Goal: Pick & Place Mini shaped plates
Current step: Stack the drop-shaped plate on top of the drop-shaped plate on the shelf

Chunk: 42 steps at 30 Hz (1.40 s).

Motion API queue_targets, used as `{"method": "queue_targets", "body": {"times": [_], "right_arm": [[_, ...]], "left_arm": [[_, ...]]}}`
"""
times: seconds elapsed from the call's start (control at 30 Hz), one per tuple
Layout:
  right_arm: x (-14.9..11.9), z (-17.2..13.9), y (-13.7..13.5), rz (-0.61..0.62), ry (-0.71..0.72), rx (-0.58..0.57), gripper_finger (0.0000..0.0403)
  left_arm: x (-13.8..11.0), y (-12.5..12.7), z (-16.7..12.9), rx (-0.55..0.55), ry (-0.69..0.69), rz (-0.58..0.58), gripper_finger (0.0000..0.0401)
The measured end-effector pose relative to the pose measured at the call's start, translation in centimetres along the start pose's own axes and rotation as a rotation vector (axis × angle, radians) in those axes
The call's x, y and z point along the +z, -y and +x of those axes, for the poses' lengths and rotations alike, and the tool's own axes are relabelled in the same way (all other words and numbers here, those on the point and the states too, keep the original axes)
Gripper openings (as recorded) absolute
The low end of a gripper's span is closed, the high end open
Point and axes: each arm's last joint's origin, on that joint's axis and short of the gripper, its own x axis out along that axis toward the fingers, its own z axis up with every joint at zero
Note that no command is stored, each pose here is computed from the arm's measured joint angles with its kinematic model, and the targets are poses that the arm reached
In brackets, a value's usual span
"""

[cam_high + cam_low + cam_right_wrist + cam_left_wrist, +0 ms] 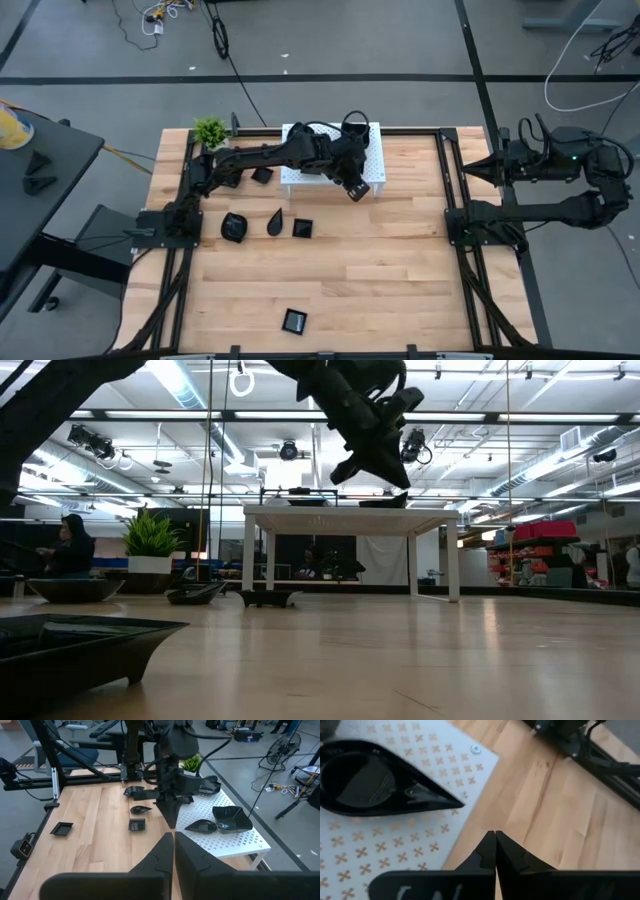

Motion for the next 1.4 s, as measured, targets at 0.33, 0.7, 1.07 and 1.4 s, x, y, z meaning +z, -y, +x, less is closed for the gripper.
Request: {"method": "queue_targets", "body": {"times": [0.33,0.7,1.07,1.4], "right_arm": [[0.0,0.0,0.0,0.000,0.000,0.000,0.0020],[0.0,0.0,0.0,0.000,0.000,0.000,0.0020],[0.0,0.0,0.0,0.000,0.000,0.000,0.0020],[0.0,0.0,0.0,0.000,0.000,0.000,0.0020]], "left_arm": [[2.9,0.1,-3.1,0.069,0.142,0.033,0.0001],[4.3,-2.2,-3.4,0.198,0.210,0.138,0.0001],[4.6,-1.7,-3.2,0.204,0.189,0.146,0.0001],[5.4,-2.1,-4.0,0.192,0.163,0.140,0.0001]]}}
